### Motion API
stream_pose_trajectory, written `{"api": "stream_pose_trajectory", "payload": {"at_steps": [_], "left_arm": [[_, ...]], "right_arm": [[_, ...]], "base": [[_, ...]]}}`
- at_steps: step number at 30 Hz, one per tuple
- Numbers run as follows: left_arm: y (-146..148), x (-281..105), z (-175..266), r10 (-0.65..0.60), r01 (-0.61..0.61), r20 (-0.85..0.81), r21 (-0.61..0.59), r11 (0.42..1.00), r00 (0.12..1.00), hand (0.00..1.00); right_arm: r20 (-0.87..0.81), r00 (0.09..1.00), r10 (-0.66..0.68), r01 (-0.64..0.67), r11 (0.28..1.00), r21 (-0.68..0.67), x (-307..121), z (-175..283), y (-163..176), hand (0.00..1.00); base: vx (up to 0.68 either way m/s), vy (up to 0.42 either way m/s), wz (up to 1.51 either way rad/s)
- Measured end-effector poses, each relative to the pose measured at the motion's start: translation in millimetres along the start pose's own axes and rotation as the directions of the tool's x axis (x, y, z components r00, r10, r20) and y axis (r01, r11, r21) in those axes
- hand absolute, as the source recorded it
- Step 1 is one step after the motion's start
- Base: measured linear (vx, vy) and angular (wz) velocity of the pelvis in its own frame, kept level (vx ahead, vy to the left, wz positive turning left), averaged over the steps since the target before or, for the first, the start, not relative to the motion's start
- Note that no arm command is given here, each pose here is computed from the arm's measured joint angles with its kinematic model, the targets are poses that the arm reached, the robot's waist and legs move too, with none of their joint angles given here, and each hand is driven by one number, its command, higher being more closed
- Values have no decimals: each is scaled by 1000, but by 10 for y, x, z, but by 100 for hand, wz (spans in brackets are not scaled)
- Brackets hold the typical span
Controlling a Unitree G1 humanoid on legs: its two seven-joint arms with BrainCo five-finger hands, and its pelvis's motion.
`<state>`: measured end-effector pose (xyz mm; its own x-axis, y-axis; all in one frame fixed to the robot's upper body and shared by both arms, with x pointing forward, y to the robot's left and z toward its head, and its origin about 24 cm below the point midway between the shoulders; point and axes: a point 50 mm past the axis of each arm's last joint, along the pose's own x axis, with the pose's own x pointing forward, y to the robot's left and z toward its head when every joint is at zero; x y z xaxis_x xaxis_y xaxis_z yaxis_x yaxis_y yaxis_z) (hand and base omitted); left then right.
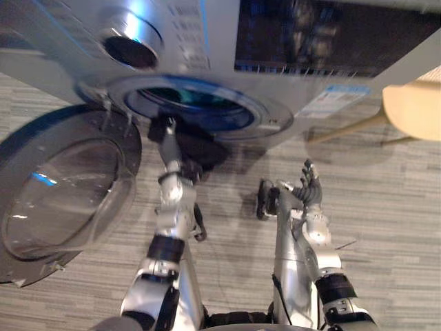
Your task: Pick up the laundry basket with both hands and put the clothes into the washing machine.
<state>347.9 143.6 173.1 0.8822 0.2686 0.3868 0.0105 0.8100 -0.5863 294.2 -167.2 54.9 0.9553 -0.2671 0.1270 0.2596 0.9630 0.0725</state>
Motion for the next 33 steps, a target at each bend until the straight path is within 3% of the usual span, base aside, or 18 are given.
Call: {"api": "stream_pose_trajectory", "payload": {"at_steps": [3,6,8,10,15,17,18,22,25,26,27,28,29,31,33], "left_arm": [[-249,347,541,-57,70,179,-69,995,982,100],[-517,589,1118,-127,155,340,-55,986,932,100],[-711,646,1371,-182,207,409,-16,978,894,100],[-1131,660,1747,-287,274,518,103,956,806,100],[-1503,561,1982,-348,268,617,223,937,706,100],[-1593,525,2056,-332,194,674,274,942,660,100],[-1633,535,2066,-323,146,694,304,942,643,0],[-1727,550,2048,-379,89,699,414,906,606,0],[-1766,641,1772,-527,58,579,637,769,622,0],[-1748,702,1640,-574,52,499,724,688,649,0],[-1690,796,1423,-612,48,371,829,558,699,0],[-1667,829,1343,-622,40,320,869,493,715,0],[-1625,879,1188,-626,39,225,924,379,747,0],[-1569,922,1031,-617,48,114,970,240,778,0],[-1561,930,984,-612,69,62,980,187,788,0]], "right_arm": [[106,994,6,-12,998,62,14,234,56,0],[180,984,9,-27,995,100,8,400,74,0],[209,978,5,-29,993,114,2,471,74,0],[259,966,2,-39,990,137,-11,569,52,0],[292,956,-2,-49,985,166,-20,640,6,0],[289,957,-17,-42,980,197,-13,647,-31,0],[285,958,-25,-35,978,203,-9,641,-50,0],[279,959,-42,-19,977,211,0,633,-92,0],[273,960,-70,9,976,218,14,620,-163,0],[270,960,-74,13,975,221,18,615,-175,0],[270,961,-67,8,977,215,24,613,-186,0],[270,961,-63,4,977,213,27,613,-190,0],[272,961,-49,-9,978,209,29,612,-190,0],[278,960,-16,-39,981,192,37,613,-196,0],[278,961,-7,-48,980,191,49,603,-223,0]], "base": [[-81,-24,-12],[-39,-13,-12],[0,0,0],[0,0,0],[7,2,5],[0,0,0],[0,0,0],[2,8,9],[5,8,15],[13,10,14],[15,11,15],[23,14,19],[20,9,17],[26,5,19],[21,1,23]]}}
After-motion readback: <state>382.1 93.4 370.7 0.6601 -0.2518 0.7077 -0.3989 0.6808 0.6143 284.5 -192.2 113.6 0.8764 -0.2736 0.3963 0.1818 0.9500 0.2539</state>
